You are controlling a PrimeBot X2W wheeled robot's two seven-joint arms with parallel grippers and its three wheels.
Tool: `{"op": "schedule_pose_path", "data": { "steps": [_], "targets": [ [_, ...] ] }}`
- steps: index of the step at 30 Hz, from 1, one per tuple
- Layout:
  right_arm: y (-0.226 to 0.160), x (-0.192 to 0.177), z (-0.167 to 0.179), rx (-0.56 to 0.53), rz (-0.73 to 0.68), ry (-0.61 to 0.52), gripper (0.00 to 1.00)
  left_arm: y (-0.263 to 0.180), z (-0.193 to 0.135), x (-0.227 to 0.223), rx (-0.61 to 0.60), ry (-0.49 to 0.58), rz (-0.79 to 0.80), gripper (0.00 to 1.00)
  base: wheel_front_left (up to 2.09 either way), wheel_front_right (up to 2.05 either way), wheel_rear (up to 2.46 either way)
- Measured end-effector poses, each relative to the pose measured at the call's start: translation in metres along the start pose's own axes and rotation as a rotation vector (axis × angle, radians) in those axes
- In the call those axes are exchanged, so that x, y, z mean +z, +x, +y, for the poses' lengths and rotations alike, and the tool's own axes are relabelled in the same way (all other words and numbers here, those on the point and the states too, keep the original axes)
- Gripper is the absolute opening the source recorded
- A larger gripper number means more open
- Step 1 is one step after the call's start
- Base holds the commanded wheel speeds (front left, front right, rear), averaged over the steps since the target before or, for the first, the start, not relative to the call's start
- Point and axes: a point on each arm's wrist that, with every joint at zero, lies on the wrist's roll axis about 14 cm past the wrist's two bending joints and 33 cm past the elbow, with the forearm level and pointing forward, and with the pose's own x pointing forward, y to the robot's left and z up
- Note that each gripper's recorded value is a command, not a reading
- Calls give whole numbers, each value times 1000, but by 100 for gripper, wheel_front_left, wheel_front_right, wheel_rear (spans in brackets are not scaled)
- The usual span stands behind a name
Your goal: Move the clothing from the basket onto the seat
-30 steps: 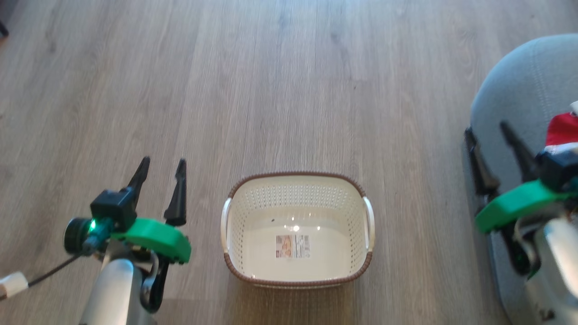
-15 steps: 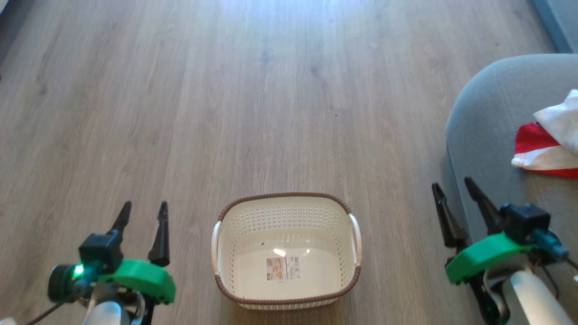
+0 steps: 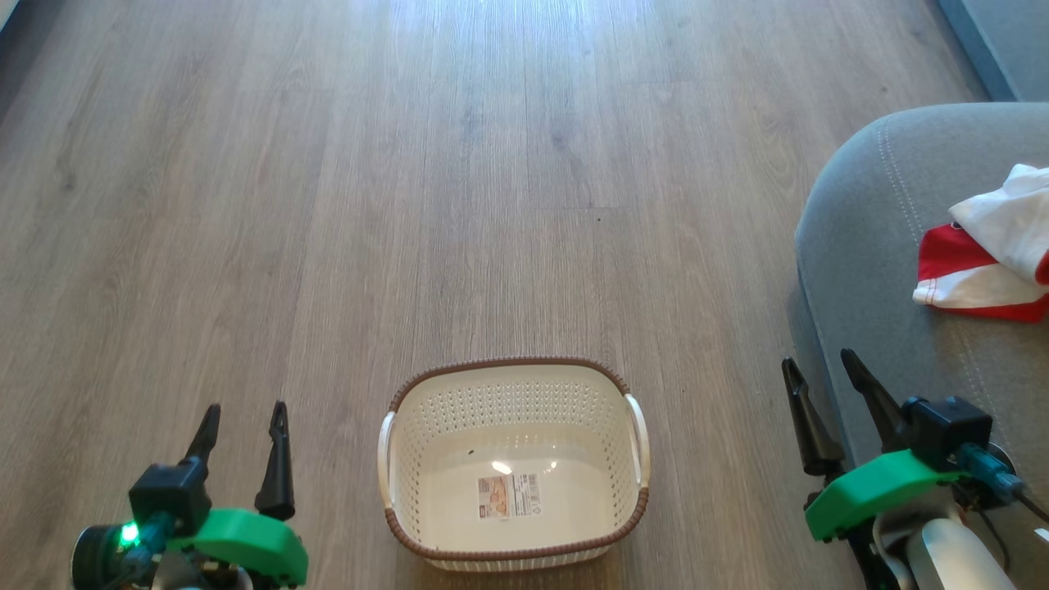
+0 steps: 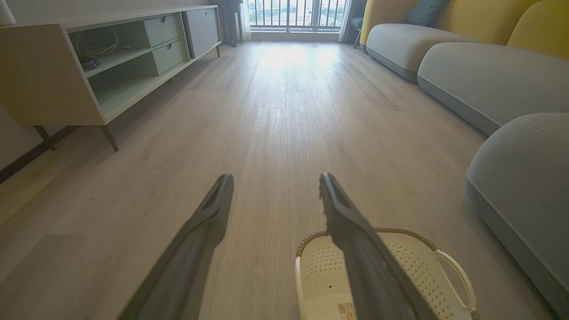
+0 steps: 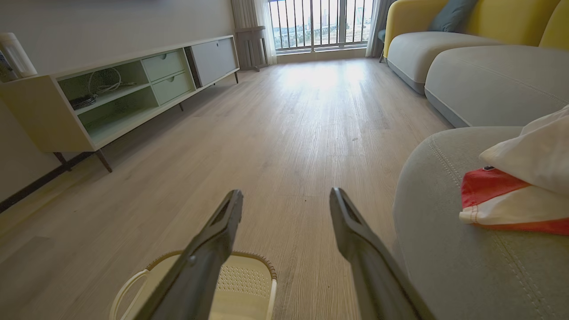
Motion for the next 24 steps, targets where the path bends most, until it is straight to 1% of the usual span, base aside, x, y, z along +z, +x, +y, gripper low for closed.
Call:
{"op": "schedule_pose_path", "data": {
  "steps": [9, 14, 15, 16, 21, 24],
  "targets": [
    [1, -2, 1, -5, 3, 6, 100, 0, 2, -1, 11, -10, 4, 100, 0, 0, 0],
    [1, -2, -1, -11, 3, 7, 100, 0, 0, -3, -2, -40, 7, 100, 0, 0, 0],
    [1, -2, -1, -11, 3, 7, 0, 0, 0, -3, -2, -40, 7, 0, 0, 0, 0],
    [0, -4, -1, -13, 9, 9, 0, 0, 0, -5, 1, -44, 14, 0, 0, 0, 0],
    [-16, -38, -1, -33, 112, 42, 0, -15, 2, -38, 18, -65, 127, 0, 0, 0, 0],
    [-18, -40, -3, -47, 122, 73, 0, -16, 3, -41, 30, -99, 140, 0, 0, 0, 0]
  ]
}}
